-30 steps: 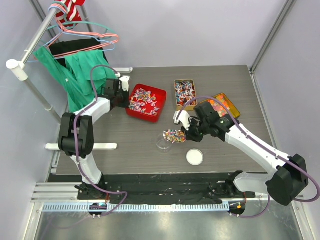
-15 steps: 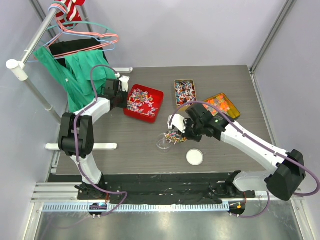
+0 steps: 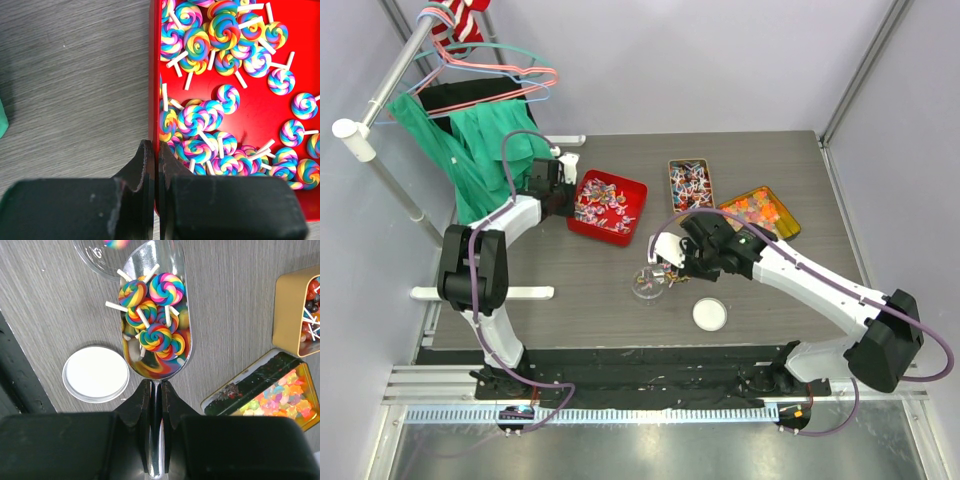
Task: Pack the candies
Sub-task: Place the fake candies in the packing bottle.
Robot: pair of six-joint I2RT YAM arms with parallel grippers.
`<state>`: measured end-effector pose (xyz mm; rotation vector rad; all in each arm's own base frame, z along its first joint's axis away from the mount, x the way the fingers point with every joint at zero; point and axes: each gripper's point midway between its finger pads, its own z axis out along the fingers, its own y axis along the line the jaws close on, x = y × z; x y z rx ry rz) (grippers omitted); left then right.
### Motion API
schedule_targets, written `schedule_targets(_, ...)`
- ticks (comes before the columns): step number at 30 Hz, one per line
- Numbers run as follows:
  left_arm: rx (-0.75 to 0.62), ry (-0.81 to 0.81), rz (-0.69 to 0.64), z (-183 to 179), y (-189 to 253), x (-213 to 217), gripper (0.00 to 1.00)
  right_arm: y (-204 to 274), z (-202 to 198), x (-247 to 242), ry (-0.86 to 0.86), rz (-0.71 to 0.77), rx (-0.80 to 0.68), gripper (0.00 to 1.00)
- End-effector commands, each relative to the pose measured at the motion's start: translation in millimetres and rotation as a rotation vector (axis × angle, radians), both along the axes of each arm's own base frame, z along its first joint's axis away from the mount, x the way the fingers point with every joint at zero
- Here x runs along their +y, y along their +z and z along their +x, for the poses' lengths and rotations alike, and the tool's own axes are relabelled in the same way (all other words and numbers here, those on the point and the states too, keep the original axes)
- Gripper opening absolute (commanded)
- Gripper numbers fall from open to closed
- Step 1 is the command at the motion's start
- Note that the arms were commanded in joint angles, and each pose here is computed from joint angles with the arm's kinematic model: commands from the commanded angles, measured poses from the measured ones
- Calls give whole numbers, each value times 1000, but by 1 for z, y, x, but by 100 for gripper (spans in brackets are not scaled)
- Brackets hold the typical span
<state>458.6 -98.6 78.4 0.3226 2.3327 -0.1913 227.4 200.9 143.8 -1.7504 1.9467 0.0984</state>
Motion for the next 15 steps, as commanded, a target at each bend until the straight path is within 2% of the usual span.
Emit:
schedule_targets(1, -132, -8, -54, 25, 34, -7, 0, 15, 9, 5, 11, 7, -64, 1)
schedule_targets(15, -123, -15, -59, 24, 31, -8, 0, 9, 13, 10, 51, -97, -103, 1)
